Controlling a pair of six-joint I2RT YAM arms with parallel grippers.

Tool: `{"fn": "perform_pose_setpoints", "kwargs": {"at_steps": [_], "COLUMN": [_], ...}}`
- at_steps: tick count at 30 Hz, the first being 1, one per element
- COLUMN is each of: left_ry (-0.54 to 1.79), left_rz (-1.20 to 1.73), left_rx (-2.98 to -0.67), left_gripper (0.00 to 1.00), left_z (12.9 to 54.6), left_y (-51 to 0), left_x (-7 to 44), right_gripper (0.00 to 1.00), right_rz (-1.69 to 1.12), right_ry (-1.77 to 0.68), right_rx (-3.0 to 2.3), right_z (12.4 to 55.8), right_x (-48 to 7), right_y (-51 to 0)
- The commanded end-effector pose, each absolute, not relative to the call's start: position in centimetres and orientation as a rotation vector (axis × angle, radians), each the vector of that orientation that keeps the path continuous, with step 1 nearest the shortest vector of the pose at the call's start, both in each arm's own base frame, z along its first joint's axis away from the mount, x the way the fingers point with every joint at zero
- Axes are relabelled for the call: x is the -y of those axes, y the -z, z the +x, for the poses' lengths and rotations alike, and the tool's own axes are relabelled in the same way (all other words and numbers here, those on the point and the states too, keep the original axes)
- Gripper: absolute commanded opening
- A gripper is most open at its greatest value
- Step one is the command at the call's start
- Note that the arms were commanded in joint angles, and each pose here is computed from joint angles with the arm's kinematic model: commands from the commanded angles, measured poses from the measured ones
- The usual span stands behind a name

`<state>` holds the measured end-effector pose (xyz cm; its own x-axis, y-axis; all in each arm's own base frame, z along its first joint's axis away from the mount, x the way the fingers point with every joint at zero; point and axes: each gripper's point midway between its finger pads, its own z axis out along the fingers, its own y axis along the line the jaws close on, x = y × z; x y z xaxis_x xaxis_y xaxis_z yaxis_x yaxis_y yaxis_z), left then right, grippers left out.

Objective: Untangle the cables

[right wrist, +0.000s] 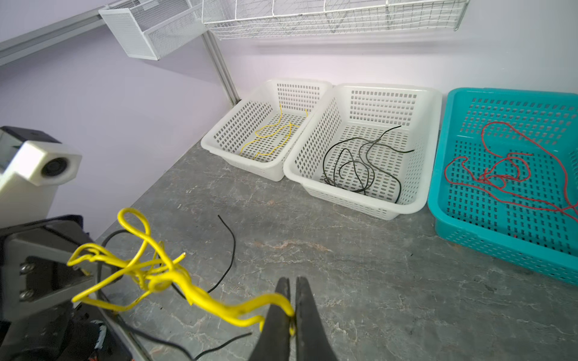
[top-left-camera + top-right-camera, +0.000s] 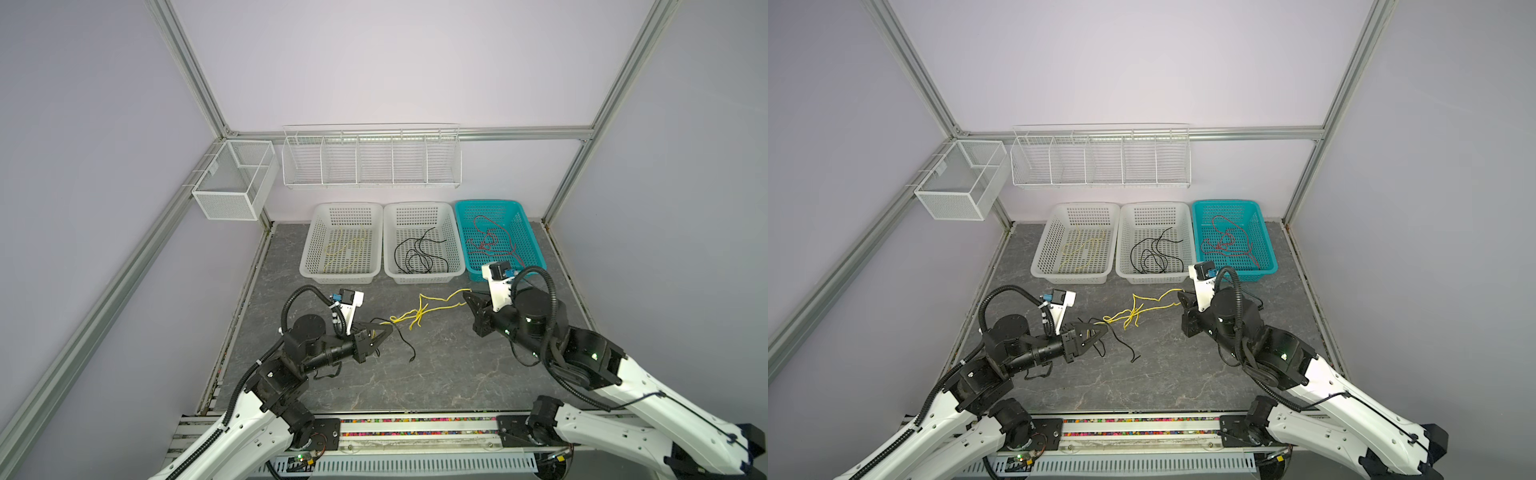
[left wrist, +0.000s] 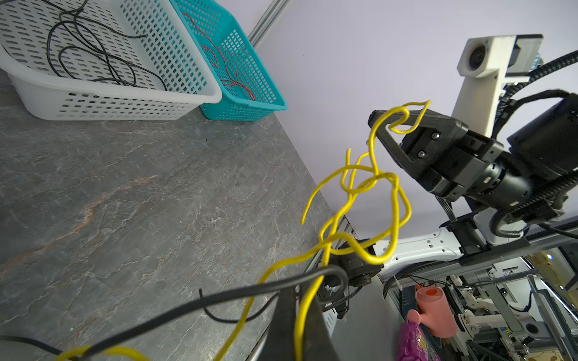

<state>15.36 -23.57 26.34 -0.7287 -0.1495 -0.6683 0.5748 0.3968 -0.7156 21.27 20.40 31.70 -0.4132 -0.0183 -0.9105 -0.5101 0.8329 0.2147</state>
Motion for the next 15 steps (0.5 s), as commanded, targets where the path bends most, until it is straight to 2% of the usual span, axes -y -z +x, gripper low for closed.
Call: {"fn": "perform_pose_setpoints", "kwargs": {"at_steps": [1,3,9,15], "left_ry": [1.242,1.253,1.264,1.277], "left_rz": [0.218,0.218,0.234,0.243], "left_rx": [-2.112,-2.108,-2.1,-2.097], "left_gripper": [0.0,0.0,0.0,0.0], "left_z": [16.9,17.1,17.1,17.0], "left_y": [-23.0,-23.1,-23.6,-23.5], "left_x": [21.7,21.9,22.2,22.4], "right_gripper": [0.07,0.14,0.49,0.67], "right_rz": [-0.303,-0.374,-0.499,-0.622], "right_ry": [-0.319,-0.379,-0.499,-0.704], "right_rx": [-1.927,-1.957,-1.976,-1.924], "right_z": [23.0,22.6,21.5,20.1], "right_x": [-15.2,-16.8,-19.2,-22.7], "right_y": [-31.3,-30.6,-30.4,-30.9]}}
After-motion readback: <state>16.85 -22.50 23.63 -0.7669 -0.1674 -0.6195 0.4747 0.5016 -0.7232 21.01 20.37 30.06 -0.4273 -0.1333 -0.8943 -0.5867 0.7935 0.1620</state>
